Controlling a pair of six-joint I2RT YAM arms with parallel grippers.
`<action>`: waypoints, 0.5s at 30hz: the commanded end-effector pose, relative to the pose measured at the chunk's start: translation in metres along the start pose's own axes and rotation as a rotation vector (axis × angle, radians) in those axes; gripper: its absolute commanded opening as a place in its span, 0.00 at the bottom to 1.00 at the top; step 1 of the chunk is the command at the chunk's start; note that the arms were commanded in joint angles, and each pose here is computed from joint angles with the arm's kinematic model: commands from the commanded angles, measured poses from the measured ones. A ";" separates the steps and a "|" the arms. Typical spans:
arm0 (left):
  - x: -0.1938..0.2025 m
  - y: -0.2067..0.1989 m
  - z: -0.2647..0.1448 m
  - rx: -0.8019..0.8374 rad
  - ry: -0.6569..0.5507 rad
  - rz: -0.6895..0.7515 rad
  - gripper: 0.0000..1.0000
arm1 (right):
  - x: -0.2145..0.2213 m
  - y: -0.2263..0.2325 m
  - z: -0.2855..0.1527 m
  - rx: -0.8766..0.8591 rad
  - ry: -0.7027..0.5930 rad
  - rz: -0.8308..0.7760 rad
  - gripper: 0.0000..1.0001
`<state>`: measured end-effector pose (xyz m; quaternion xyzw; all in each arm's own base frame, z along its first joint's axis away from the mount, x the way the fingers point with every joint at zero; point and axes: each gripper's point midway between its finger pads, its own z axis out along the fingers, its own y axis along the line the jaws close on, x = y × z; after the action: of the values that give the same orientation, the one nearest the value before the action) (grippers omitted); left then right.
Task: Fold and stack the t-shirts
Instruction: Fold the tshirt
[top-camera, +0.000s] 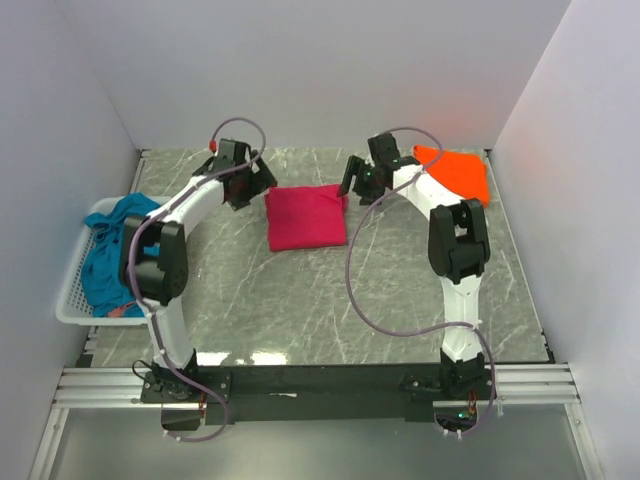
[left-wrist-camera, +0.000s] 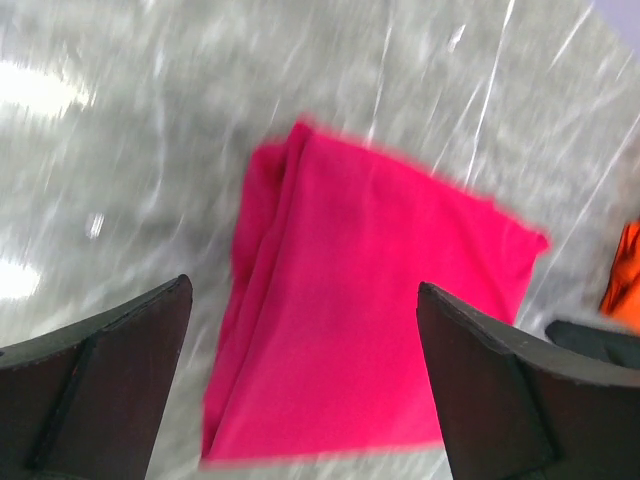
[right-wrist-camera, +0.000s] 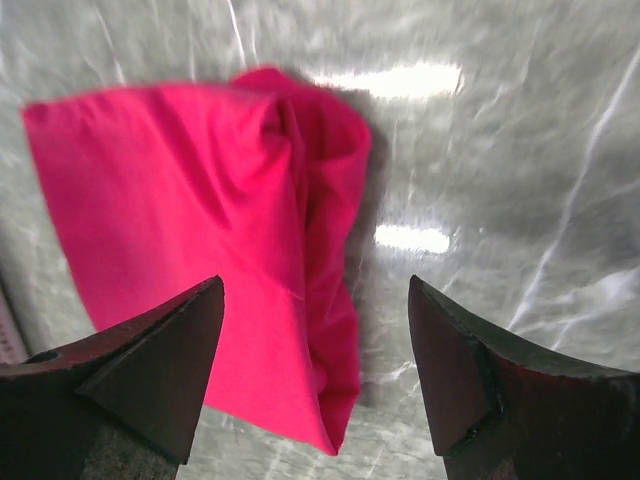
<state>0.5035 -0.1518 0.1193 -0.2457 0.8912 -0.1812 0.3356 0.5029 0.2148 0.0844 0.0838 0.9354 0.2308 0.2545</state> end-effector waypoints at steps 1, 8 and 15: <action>0.004 -0.010 -0.037 0.081 -0.012 -0.008 0.99 | 0.005 0.017 -0.012 -0.003 -0.031 -0.064 0.80; 0.025 0.017 -0.075 0.056 -0.026 -0.045 0.99 | 0.024 0.008 0.014 0.116 0.008 -0.074 0.75; 0.042 0.033 -0.104 0.056 -0.028 -0.067 1.00 | 0.054 0.007 0.040 0.182 0.066 -0.129 0.65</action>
<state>0.4001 -0.1326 0.1425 -0.2639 0.8820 -0.2040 0.3328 0.4753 0.2485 0.0412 0.0480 0.9597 0.1599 0.2260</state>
